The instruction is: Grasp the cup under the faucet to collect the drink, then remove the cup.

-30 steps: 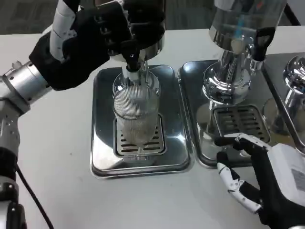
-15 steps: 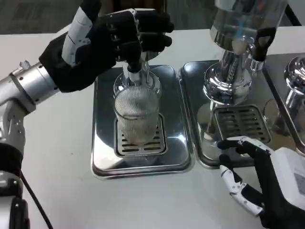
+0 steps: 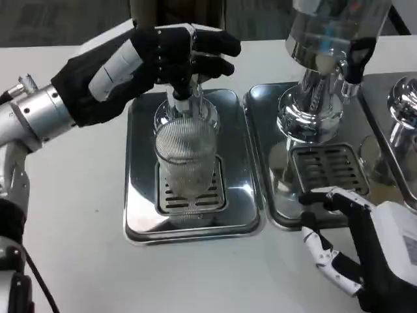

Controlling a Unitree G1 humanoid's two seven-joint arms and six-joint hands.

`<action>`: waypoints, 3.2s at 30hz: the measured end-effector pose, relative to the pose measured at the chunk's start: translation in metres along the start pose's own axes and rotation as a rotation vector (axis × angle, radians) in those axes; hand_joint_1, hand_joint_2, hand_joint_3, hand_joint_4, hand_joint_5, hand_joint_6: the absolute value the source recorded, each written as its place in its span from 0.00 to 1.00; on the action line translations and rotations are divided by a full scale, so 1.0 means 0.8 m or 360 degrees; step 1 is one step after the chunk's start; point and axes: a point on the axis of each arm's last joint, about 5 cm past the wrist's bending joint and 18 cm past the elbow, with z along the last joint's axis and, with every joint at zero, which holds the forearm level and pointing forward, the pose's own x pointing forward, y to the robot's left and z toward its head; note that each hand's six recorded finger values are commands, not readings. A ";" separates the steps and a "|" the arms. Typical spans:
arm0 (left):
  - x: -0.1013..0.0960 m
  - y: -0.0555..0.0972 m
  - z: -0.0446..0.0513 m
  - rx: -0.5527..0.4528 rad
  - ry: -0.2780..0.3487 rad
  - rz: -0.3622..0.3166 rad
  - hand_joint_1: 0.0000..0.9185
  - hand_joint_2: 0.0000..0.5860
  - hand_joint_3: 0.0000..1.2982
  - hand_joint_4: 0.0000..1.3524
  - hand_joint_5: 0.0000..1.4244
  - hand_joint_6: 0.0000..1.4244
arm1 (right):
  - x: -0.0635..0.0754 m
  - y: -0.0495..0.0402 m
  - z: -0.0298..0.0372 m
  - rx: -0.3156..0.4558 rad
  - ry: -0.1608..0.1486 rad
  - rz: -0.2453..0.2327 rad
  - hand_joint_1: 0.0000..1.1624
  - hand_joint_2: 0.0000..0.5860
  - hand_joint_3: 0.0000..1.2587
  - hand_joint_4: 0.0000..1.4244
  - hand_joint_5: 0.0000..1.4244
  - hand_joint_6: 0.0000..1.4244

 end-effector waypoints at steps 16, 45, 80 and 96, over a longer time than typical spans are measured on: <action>-0.006 -0.015 -0.001 0.0318 -0.0044 0.0021 0.00 0.12 0.23 0.13 0.17 0.15 | 0.001 -0.006 -0.0025 -0.0002 0.0006 0.0026 0.40 0.75 0.38 0.25 0.27 0.26; -0.011 -0.033 0.003 0.0721 -0.0095 0.0009 0.00 0.13 0.20 0.11 0.15 0.15 | 0.001 -0.014 -0.0013 0.0003 -0.0001 0.0028 0.40 0.75 0.38 0.25 0.27 0.26; -0.014 -0.036 0.005 0.0958 -0.0053 0.0031 0.00 0.13 0.20 0.10 0.14 0.15 | 0.046 -0.041 0.0190 0.0564 -0.0071 0.0243 0.52 0.38 0.03 0.04 0.10 0.14; -0.019 -0.035 0.004 0.0975 -0.0034 0.0072 0.00 0.14 0.20 0.10 0.14 0.15 | 0.080 -0.030 0.0187 0.0628 -0.0048 0.0382 0.51 0.40 0.04 0.03 0.07 0.11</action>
